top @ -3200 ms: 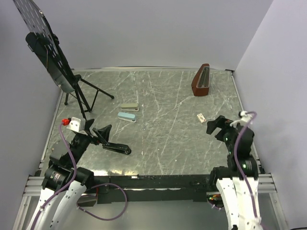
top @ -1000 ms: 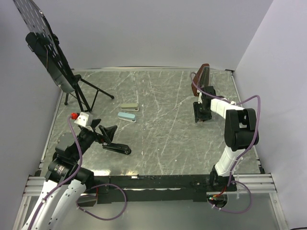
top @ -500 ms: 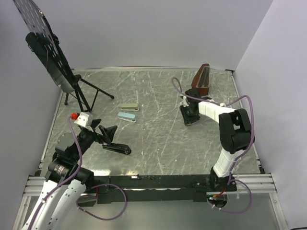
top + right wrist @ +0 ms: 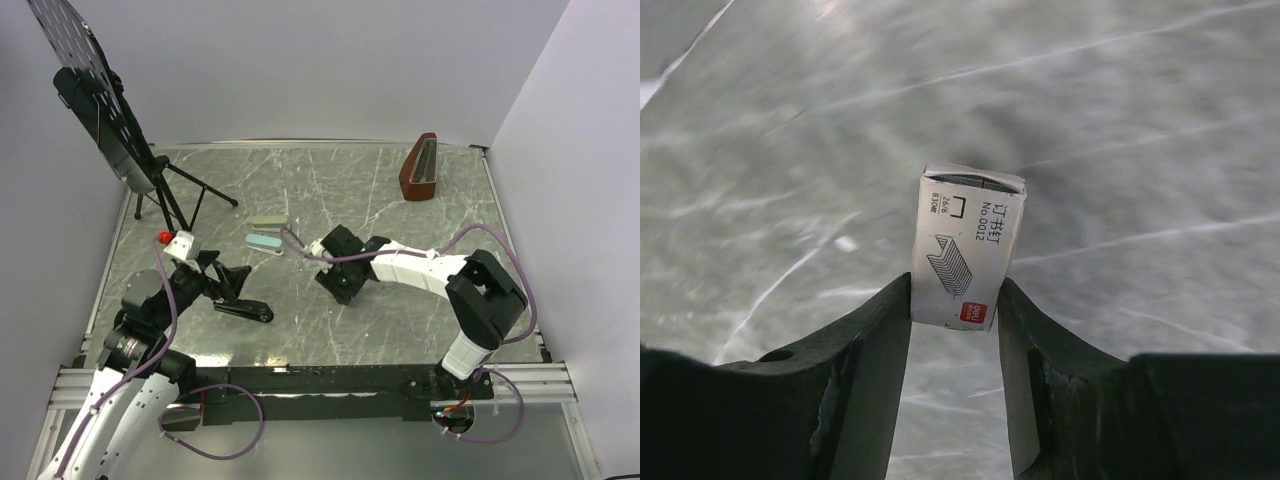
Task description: Load the staples into the stapler
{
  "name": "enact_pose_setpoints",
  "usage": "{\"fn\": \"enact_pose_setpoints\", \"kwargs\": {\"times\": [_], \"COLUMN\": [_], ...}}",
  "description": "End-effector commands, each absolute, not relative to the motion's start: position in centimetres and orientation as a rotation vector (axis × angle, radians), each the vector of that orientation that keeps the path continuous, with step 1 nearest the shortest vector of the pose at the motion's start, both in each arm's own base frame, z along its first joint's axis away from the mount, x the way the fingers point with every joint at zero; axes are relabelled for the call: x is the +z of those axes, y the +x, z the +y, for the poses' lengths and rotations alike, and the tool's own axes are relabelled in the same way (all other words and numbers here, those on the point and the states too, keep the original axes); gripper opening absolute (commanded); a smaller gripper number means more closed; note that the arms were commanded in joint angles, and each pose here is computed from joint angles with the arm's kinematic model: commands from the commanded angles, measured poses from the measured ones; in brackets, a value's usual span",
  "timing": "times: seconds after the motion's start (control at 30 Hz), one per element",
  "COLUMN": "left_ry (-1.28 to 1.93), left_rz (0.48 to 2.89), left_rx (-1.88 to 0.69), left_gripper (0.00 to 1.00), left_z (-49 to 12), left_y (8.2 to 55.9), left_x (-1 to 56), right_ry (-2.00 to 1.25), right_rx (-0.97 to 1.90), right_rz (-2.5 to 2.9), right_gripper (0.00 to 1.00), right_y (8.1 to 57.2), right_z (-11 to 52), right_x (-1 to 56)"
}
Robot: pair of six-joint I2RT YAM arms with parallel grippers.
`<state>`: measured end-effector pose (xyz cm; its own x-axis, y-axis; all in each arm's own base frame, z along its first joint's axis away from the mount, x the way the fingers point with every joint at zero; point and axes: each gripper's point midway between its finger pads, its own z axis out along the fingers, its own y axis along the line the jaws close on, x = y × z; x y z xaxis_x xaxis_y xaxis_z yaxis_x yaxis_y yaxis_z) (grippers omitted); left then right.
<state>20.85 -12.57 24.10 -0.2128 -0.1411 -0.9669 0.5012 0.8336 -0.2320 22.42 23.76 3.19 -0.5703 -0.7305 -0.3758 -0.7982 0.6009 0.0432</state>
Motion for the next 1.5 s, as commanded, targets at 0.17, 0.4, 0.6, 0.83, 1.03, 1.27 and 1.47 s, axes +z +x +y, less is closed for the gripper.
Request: {"fn": "enact_pose_setpoints", "kwargs": {"times": [0.17, 0.4, 0.6, 0.83, 1.03, 1.27, 1.47], "left_ry": [0.251, 0.165, 0.092, 0.069, 0.09, 0.125, 0.135], "left_rz": [1.841, 2.038, 2.109, 2.141, 2.17, 2.239, 2.252], "left_rx": [-0.803, -0.826, -0.879, -0.895, -0.912, -0.903, -0.897], "left_gripper": [0.97, 0.97, 0.97, 0.97, 0.97, 0.97, 0.98], "left_z": [-15.9, -17.1, -19.3, -22.1, -24.3, -26.4, -27.2], "left_y": [22.2, 23.8, 24.4, 25.3, 25.5, 25.4, 25.5], "left_x": [23.0, 19.5, 18.3, 17.3, 16.1, 13.6, 12.2], "right_ry": [-1.439, -1.297, -0.743, 0.067, 0.343, 0.457, 0.56], "right_rx": [0.267, 0.315, 0.436, 0.727, 0.891, 0.927, 0.874], "right_rz": [2.432, 2.397, 2.49, 2.588, 2.506, 2.479, 2.479], "right_gripper": [0.56, 0.82, 0.83, 0.77, 0.64, 0.51, 0.49], "right_y": [20.7, 20.9, 21.2, 18.5, 18.7, 19.6, 20.2], "right_z": [24.7, 24.8, 24.3, 24.5, 25.6, 26.5, 26.0], "right_x": [2.7, 6.1, 9.7, 7.6, 6.4, 4.9, 3.5]}}
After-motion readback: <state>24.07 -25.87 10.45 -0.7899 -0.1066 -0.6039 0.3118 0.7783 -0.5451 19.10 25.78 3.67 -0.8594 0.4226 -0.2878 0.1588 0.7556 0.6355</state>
